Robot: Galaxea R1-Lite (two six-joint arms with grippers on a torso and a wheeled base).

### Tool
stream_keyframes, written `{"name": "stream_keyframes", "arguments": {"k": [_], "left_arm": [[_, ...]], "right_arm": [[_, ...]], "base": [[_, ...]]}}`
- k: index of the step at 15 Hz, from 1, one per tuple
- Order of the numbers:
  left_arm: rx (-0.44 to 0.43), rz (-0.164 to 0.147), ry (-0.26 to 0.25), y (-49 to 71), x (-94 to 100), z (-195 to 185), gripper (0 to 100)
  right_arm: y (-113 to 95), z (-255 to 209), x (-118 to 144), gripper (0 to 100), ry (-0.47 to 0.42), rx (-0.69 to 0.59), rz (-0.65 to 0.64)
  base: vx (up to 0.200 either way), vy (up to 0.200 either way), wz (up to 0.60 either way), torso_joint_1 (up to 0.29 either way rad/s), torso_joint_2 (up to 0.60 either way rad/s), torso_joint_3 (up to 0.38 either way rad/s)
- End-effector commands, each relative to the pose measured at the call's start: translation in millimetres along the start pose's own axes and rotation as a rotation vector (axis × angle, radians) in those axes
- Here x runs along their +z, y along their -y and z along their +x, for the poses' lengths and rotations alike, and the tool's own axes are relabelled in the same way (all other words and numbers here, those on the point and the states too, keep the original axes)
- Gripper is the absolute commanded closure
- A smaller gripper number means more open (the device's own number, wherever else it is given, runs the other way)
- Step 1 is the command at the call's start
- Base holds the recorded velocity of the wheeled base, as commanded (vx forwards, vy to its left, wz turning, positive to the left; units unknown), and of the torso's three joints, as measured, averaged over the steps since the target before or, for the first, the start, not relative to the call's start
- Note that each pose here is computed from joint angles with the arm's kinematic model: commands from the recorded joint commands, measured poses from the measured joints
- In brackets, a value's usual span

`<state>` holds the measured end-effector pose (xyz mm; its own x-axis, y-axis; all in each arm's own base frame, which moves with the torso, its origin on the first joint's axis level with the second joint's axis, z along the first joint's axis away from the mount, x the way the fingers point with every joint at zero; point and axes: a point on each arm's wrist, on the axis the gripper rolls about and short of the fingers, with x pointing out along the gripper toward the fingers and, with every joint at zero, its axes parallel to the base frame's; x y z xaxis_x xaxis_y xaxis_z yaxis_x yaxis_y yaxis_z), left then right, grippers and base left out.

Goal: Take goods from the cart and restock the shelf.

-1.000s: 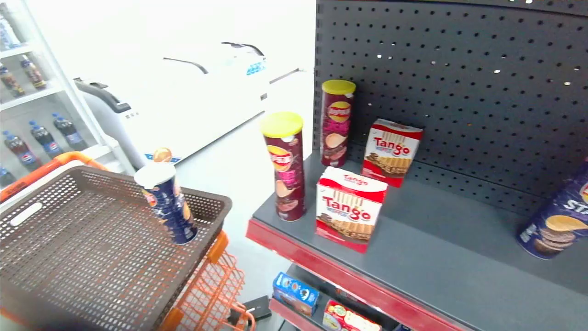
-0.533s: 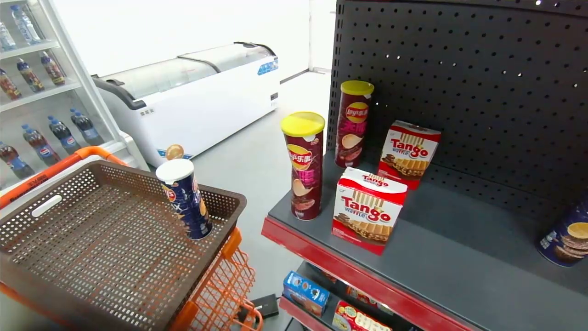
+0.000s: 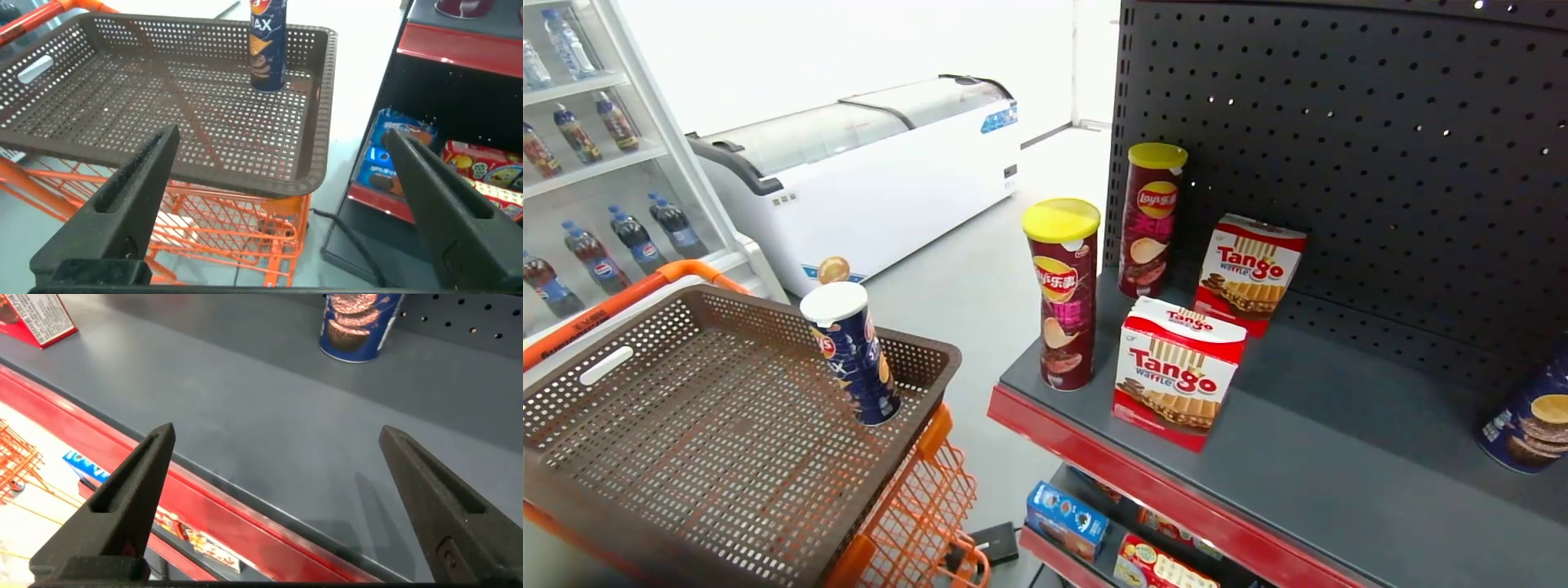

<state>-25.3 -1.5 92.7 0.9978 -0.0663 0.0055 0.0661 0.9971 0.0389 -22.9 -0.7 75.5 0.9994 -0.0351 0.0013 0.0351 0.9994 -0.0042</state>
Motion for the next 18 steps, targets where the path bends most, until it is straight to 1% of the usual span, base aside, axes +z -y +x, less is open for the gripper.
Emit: {"name": "stream_keyframes", "arguments": {"k": [1,2,4,5,6,7,8,9,10,11,13,14,15,16,18], "left_arm": [[-0.003,0.000,-0.120,-3.1,49.3,17.5,0],[0.001,-0.001,-0.168,-3.9,53.1,27.0,0],[-0.018,0.000,-0.178,-5.0,65.0,39.9,0],[-0.033,-0.001,-0.196,-5.8,73.7,55.5,0],[-0.033,-0.002,-0.210,-6.1,76.2,60.4,0],[-0.029,0.002,-0.288,-7.2,75.1,77.7,0],[-0.018,0.011,-0.319,-8.3,74.2,85.8,0],[0.044,0.047,-0.358,-15.4,73.3,106.9,0],[0.088,0.064,-0.378,-22.5,72.6,121.2,0],[0.106,0.063,-0.389,-27.6,72.2,135.7,0],[0.091,0.066,-0.384,-31.5,68.1,163.9,0],[0.085,0.066,-0.390,-32.4,65.8,170.3,0],[0.069,0.068,-0.404,-31.5,62.8,177.5,0],[0.040,0.066,-0.403,-28.5,58.7,190.7,0],[0.001,0.071,-0.374,-24.8,55.2,208.7,0]], "right_arm": [[0.0,0.1,0.0,0,-0.001,0.001,0.000],[0.0,0.1,0.0,0,-0.001,0.000,0.000],[0.0,0.1,0.0,0,-0.001,0.000,0.000],[0.0,0.1,0.0,0,-0.001,0.000,0.000],[0.0,0.1,0.0,0,-0.001,0.000,0.000],[0.0,0.1,0.0,0,-0.001,0.000,0.000],[0.0,0.1,0.0,0,-0.001,0.000,0.000],[0.0,0.1,0.0,0,-0.001,0.000,0.000],[0.0,0.1,0.0,0,-0.001,0.000,0.000],[0.0,0.1,0.0,0,-0.001,0.000,0.000],[0.0,0.1,0.0,0,-0.001,0.001,0.000],[0.0,0.1,0.0,0,-0.001,0.000,0.000],[0.0,0.1,0.0,0,-0.001,0.000,0.000],[0.0,0.1,0.0,0,-0.001,0.000,0.000],[0.0,0.1,0.0,0,-0.001,0.000,0.000]], "base": [[0.000,0.000,0.00,0.000,0.00,0.000],[0.000,0.000,0.00,0.000,0.00,0.000],[0.000,0.000,0.00,0.000,0.00,0.000],[0.000,0.000,0.00,0.000,0.00,0.000],[0.000,0.000,0.00,0.000,0.00,0.000],[0.000,0.000,0.00,0.000,0.00,0.000],[0.000,0.000,0.00,0.000,0.00,0.000],[0.000,0.000,0.00,0.000,0.00,0.000],[0.000,0.000,0.00,0.000,0.00,0.000],[0.000,0.000,0.00,0.000,0.00,0.000],[0.000,0.000,0.00,0.000,0.00,0.000],[0.000,0.000,0.00,0.000,0.00,0.000],[0.000,0.000,0.00,0.000,0.00,0.000],[0.000,0.000,0.00,0.000,0.00,0.000],[0.000,0.000,0.00,0.000,0.00,0.000]]}}
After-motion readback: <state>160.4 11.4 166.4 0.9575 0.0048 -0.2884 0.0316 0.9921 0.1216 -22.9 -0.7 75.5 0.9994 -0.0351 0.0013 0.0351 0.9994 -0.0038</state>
